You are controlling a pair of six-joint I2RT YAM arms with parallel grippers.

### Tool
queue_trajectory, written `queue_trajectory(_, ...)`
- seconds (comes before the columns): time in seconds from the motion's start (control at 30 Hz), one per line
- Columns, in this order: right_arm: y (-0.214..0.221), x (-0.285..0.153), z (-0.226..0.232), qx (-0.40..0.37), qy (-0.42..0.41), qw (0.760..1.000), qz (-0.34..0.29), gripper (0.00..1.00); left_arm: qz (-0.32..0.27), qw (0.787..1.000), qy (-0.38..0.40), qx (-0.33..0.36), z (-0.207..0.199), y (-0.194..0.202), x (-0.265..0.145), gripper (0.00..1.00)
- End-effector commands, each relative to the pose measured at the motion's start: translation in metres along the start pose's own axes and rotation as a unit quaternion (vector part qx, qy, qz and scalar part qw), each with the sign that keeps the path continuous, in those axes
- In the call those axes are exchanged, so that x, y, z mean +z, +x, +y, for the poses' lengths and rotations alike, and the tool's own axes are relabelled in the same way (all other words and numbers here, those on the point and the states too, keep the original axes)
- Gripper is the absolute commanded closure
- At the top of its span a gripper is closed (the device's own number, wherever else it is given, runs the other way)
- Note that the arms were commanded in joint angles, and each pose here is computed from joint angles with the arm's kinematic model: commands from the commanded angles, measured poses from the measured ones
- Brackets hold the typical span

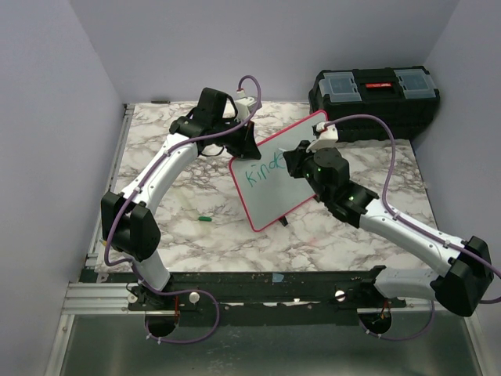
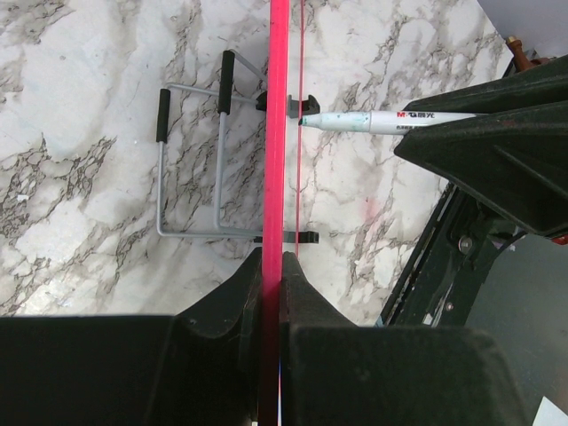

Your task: Write a sentence on the whiteboard

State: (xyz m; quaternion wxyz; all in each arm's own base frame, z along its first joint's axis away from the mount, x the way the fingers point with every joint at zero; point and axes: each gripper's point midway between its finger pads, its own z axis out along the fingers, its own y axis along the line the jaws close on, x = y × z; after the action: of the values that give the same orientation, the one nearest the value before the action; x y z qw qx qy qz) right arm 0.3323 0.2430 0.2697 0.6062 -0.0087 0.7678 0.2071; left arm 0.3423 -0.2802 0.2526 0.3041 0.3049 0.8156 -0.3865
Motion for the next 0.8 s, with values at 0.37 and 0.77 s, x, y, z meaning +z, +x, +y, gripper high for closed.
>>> queue_trajectory(0.37,0.007,0.009,0.009,0.007,-0.013,1.0,0.01,0.99,-0.025,0.998,-0.025,0.043,-0.002,-0.016,-0.013,1.0)
queue_trajectory(0.77,0.019,-0.001,0.004,0.016,-0.017,0.999,0.023,0.99,-0.026,0.998,-0.023,0.044,-0.003,-0.017,-0.012,1.0)
